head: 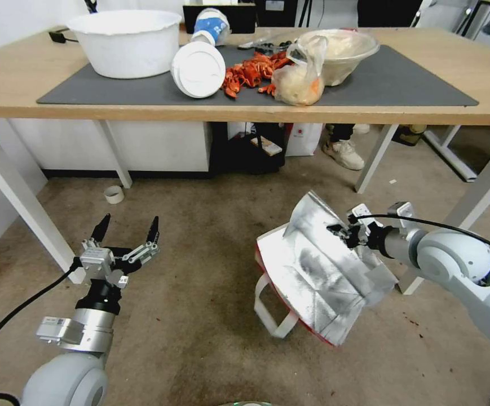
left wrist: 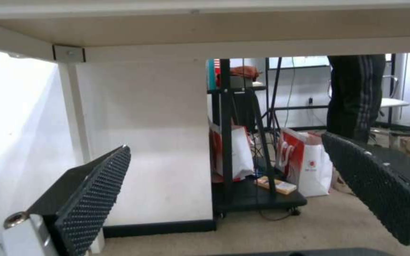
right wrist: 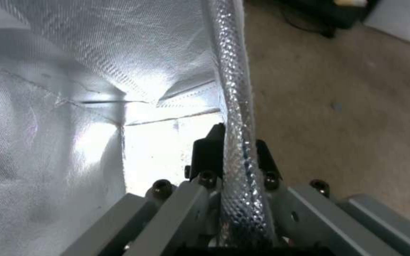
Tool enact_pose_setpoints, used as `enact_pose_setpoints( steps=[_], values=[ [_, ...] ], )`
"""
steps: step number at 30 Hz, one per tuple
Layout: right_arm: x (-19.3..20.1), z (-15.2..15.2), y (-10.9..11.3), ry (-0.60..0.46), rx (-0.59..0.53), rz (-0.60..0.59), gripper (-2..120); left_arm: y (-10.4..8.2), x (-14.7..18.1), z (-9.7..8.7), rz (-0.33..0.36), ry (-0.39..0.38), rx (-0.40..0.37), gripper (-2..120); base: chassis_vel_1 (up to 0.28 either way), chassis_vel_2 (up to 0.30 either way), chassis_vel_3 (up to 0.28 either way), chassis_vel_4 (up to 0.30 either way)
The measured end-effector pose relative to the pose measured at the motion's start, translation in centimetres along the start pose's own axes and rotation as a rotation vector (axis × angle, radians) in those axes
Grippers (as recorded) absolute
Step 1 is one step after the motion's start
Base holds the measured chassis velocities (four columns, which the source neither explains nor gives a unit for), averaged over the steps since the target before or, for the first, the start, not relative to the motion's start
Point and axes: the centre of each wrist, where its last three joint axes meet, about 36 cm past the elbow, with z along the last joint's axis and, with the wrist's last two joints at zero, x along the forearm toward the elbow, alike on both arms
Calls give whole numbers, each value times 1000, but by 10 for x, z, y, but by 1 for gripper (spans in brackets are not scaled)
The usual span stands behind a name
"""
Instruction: Pick up the food delivery bag from the floor and place it on the table.
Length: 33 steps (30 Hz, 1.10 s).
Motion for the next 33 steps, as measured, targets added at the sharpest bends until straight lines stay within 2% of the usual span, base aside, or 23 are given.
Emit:
enact_pose_setpoints(
  steps=[3, 8, 11, 21, 33],
  values=[
    [7, -6, 8, -25, 49, -69, 0, 1, 0, -1, 2, -1, -10, 100, 0, 0, 0, 0],
    [10, -7, 13, -84, 158, -276, 0, 0, 0, -1, -3, -6, -7, 100, 0, 0, 0, 0],
    [12, -8, 16, -96, 206, -332, 0, 0, 0, -1, -4, -8, -6, 100, 0, 0, 0, 0],
    [25, -20, 14, -73, 324, -394, 0, -1, 0, -2, -9, -15, -5, 100, 0, 0, 0, 0],
    [29, -26, 19, -49, 382, -434, 0, -2, -1, -2, -12, -22, -5, 100, 0, 0, 0, 0]
  ],
)
